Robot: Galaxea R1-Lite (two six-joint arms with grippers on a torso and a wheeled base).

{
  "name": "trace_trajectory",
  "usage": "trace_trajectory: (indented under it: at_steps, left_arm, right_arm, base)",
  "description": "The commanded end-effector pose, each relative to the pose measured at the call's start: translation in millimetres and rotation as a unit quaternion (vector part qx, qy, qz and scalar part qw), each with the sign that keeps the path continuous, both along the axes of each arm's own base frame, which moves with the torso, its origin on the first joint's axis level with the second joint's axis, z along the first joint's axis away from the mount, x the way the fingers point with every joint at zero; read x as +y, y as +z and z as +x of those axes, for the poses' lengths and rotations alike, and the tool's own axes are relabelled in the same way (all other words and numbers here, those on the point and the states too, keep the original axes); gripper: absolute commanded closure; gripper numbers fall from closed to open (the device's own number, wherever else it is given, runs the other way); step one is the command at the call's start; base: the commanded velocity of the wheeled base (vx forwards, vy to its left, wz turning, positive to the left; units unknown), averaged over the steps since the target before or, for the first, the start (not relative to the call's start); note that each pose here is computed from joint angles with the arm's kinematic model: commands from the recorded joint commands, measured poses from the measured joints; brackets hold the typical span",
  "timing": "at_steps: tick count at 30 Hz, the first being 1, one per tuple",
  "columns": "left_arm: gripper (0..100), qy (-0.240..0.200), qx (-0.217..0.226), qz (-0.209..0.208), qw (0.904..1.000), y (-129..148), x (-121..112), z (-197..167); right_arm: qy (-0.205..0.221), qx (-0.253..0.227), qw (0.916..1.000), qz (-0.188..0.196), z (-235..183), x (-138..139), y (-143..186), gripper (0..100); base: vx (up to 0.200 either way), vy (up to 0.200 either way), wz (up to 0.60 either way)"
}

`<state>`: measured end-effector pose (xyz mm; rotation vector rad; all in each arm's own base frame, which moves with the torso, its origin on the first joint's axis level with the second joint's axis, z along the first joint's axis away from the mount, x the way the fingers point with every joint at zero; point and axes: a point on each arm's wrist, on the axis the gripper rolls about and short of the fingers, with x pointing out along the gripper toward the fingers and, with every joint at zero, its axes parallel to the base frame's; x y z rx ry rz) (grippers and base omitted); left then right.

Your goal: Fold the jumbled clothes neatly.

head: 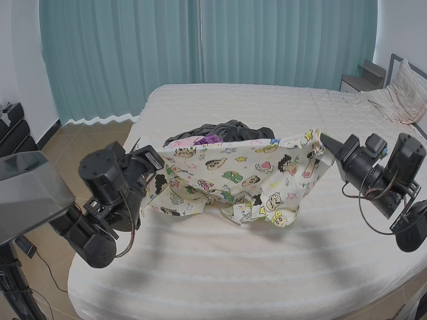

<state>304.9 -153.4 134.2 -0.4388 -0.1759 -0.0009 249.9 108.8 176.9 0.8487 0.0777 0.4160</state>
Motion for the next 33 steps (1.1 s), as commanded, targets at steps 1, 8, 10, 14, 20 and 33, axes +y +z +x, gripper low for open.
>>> trace_trajectory:
  at_steps: [1,8,10,14,20,33]
  left_arm:
    - [100,-0.011,-0.115,-0.057,0.9917,86,6,-55]
    - [100,-0.013,-0.112,-0.023,0.9934,87,13,-73]
    - [100,-0.014,-0.091,-0.012,0.9957,75,15,-75]
    - [100,-0.032,-0.042,0.019,0.9984,48,17,-87]
    - [100,-0.124,0.032,0.033,0.9912,7,8,-103]
    - [100,-0.170,0.095,0.009,0.9808,-30,-18,-94]
  right_arm:
    - [0.022,-0.126,0.9904,0.054,-55,-13,98,100]
    - [0.030,-0.087,0.9952,0.034,-67,-18,78,100]
    - [0.035,-0.055,0.9977,0.020,-67,-18,59,100]
    - [0.055,0.004,0.9984,-0.006,-70,-18,26,100]
    - [0.085,0.095,0.9918,-0.010,-58,-7,-12,100]
    - [0.119,0.157,0.9804,0.000,-60,12,-36,100]
  base:
    - [0.000,0.000,0.00]
    - [0.000,0.000,0.00]
    - [0.000,0.000,0.00]
    - [0.000,0.000,0.00]
    - [0.000,0.000,0.00]
    - [0.000,0.000,0.00]
